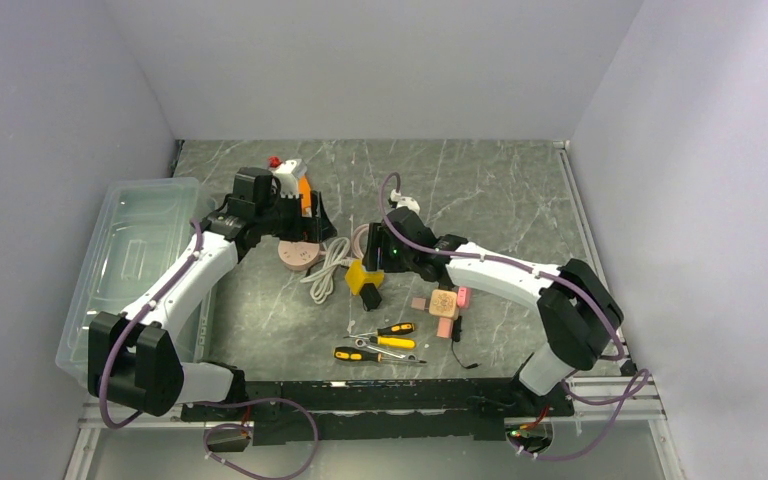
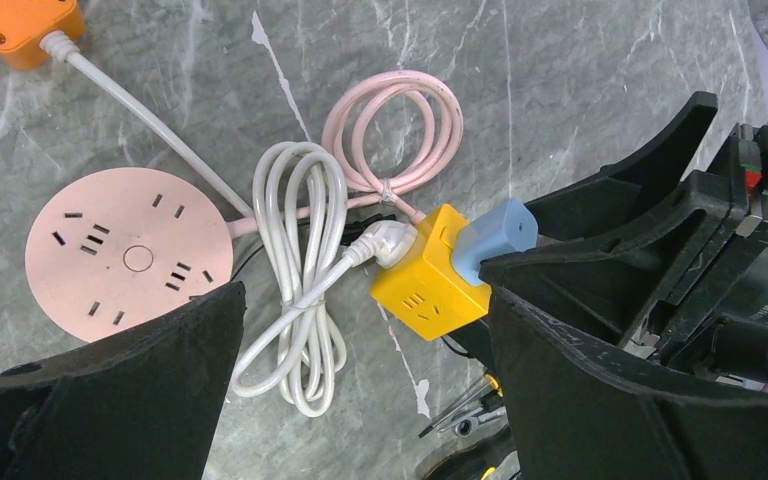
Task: Pull the plug off the socket
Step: Move the socket to the center of the board, then remove the plug from the socket.
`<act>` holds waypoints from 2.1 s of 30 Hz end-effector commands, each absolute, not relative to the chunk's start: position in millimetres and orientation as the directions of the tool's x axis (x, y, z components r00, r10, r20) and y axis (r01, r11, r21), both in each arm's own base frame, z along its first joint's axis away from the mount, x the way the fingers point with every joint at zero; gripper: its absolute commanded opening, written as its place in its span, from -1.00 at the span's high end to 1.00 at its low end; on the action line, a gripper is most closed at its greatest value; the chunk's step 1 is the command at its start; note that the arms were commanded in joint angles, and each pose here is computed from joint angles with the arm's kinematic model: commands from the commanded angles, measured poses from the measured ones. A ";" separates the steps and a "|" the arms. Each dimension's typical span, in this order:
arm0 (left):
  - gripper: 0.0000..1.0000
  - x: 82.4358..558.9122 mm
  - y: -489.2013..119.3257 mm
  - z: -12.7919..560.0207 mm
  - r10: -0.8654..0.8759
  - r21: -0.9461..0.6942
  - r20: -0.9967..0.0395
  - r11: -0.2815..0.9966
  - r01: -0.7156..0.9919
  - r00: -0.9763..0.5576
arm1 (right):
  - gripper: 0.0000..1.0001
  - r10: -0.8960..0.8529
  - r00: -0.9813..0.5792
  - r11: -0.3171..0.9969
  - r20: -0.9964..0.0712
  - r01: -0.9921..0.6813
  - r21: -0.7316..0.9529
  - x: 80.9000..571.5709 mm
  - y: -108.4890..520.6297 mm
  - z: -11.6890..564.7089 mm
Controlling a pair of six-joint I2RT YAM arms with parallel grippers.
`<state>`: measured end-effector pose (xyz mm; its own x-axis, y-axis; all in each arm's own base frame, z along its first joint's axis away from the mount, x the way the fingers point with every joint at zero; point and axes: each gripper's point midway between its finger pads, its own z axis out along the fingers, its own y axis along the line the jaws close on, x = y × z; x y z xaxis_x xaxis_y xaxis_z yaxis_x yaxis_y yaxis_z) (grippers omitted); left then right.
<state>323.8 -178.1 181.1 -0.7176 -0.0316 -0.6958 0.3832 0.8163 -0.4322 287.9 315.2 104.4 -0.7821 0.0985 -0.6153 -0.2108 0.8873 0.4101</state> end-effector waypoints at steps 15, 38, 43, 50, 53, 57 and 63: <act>-0.90 321.8 -188.5 187.5 -0.046 -0.471 -0.690 0.786 0.400 -0.723 | 0.20 0.114 -0.757 0.855 -0.644 -0.256 0.451 303.6 327.0 117.1; -0.62 284.1 -254.5 120.1 -0.094 -0.808 -0.296 0.555 0.197 -0.951 | 1.00 0.409 -0.621 0.829 -0.669 -0.055 0.557 297.3 292.9 113.7; -0.60 279.9 -256.9 123.9 -0.074 -0.755 -0.364 0.608 0.247 -0.928 | 1.00 0.416 -0.614 0.834 -0.671 -0.037 0.551 297.8 290.2 112.8; -0.62 270.1 -261.0 104.5 -0.075 -0.749 -0.290 0.638 0.178 -0.954 | 1.00 0.431 -0.598 0.832 -0.676 -0.029 0.555 298.2 286.9 117.3; -0.62 269.0 -261.6 96.7 -0.083 -0.752 -0.257 0.643 0.145 -0.963 | 1.00 0.438 -0.595 0.828 -0.674 -0.025 0.560 297.9 285.8 118.1; -0.63 266.5 -263.4 90.8 -0.102 -0.767 -0.224 0.632 0.110 -0.969 | 1.00 0.442 -0.594 0.825 -0.672 -0.024 0.564 297.5 286.1 118.5; -0.66 267.2 -267.3 81.9 -0.130 -0.785 -0.177 0.617 0.060 -0.976 | 1.00 0.453 -0.591 0.816 -0.668 -0.027 0.577 296.0 286.2 121.0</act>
